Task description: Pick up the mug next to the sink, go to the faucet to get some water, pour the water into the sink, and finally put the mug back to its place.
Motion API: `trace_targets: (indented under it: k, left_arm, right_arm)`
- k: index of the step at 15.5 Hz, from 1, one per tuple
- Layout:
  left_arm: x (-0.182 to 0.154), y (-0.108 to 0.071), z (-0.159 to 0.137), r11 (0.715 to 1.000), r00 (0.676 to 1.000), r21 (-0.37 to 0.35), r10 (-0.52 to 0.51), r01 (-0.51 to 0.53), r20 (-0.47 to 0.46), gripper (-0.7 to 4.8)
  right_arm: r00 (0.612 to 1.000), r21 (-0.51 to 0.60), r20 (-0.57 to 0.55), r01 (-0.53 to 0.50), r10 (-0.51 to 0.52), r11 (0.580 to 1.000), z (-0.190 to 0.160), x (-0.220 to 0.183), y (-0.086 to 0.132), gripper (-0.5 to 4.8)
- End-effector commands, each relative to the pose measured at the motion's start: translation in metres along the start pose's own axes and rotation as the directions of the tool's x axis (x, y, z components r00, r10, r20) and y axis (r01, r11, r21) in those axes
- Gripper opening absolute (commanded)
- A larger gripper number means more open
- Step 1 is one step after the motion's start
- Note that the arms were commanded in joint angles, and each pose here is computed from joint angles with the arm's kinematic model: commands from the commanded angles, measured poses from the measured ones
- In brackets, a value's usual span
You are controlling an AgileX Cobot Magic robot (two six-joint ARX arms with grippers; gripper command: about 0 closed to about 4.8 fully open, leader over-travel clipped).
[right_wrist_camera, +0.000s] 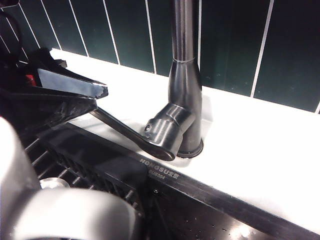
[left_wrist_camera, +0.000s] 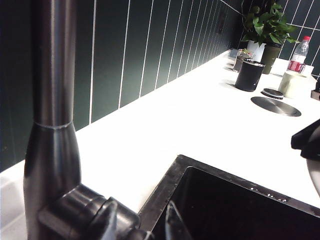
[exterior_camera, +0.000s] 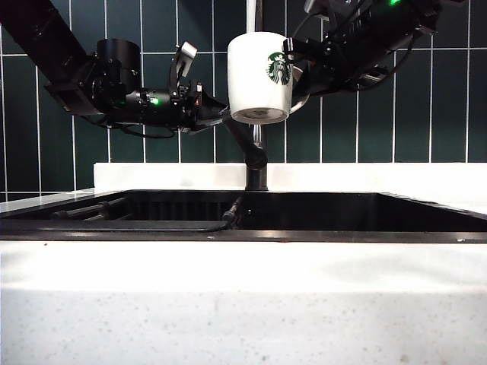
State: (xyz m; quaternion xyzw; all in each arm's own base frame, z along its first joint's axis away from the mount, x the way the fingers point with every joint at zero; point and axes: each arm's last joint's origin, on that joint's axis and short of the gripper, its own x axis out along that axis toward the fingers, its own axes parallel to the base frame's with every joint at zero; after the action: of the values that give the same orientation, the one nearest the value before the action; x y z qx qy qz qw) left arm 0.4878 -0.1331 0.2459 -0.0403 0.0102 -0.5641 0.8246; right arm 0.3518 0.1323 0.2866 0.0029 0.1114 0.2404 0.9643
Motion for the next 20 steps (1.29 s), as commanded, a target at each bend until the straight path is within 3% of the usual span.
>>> trace_targets:
  k: [1,2,4,5,6,7,10,12,16,18,20]
  left_arm:
    - [0.001,-0.002,0.006,1.000,1.000,0.028,-0.004,0.004,0.010,1.22]
    - [0.001,-0.002,0.006,0.999,1.000,0.033,-0.002,0.002,0.010,1.22]
    - [0.000,0.002,0.006,0.991,0.993,0.060,0.120,-0.121,0.024,1.21]
    - [0.000,0.005,0.007,0.967,0.968,0.060,0.246,-0.248,0.041,1.21]
    - [-0.002,0.010,0.007,0.905,0.906,0.049,0.419,-0.423,0.063,1.21]
    - [-0.003,0.012,0.008,0.871,0.871,0.039,0.486,-0.490,0.071,1.20]
    - [-0.006,0.005,0.025,0.935,0.933,0.023,0.350,-0.353,0.086,1.21]
    - [-0.011,-0.006,0.048,0.944,0.941,0.042,0.321,-0.326,0.108,1.20]
    - [-0.038,-0.034,0.110,0.928,0.924,0.033,0.365,-0.371,0.112,1.09]
    - [-0.066,-0.068,0.154,0.885,0.884,-0.019,0.465,-0.464,0.047,-0.06]
    - [-0.086,-0.099,0.179,0.863,0.865,0.057,0.501,-0.502,0.031,-0.06]
  right_arm:
    - [0.994,0.003,0.111,-0.022,0.022,1.000,0.018,-0.005,0.002,-0.01]
    - [0.994,0.001,0.111,-0.022,0.022,1.000,0.018,-0.005,0.002,-0.01]
    - [0.993,-0.004,0.116,-0.022,0.022,1.000,0.019,-0.005,0.002,-0.01]
    - [0.993,-0.005,0.118,-0.022,0.022,1.000,0.019,-0.005,0.002,-0.01]
    - [0.993,-0.012,0.117,-0.021,0.022,1.000,0.019,-0.005,0.002,-0.01]
    - [0.993,-0.033,0.117,-0.018,0.022,0.999,0.019,-0.005,0.002,-0.01]
    - [0.992,-0.065,0.126,-0.004,0.012,0.998,0.021,-0.006,0.002,-0.01]
    - [0.991,-0.114,0.128,0.043,-0.029,0.993,0.024,-0.008,-0.001,-0.01]
    - [0.983,-0.225,0.144,0.148,-0.118,0.963,0.029,-0.016,-0.011,-0.01]
    - [0.977,-0.357,0.111,0.208,-0.180,0.911,0.029,-0.021,-0.021,-0.01]
    - [0.976,-0.456,0.069,0.215,-0.207,0.864,0.025,-0.021,-0.025,-0.01]
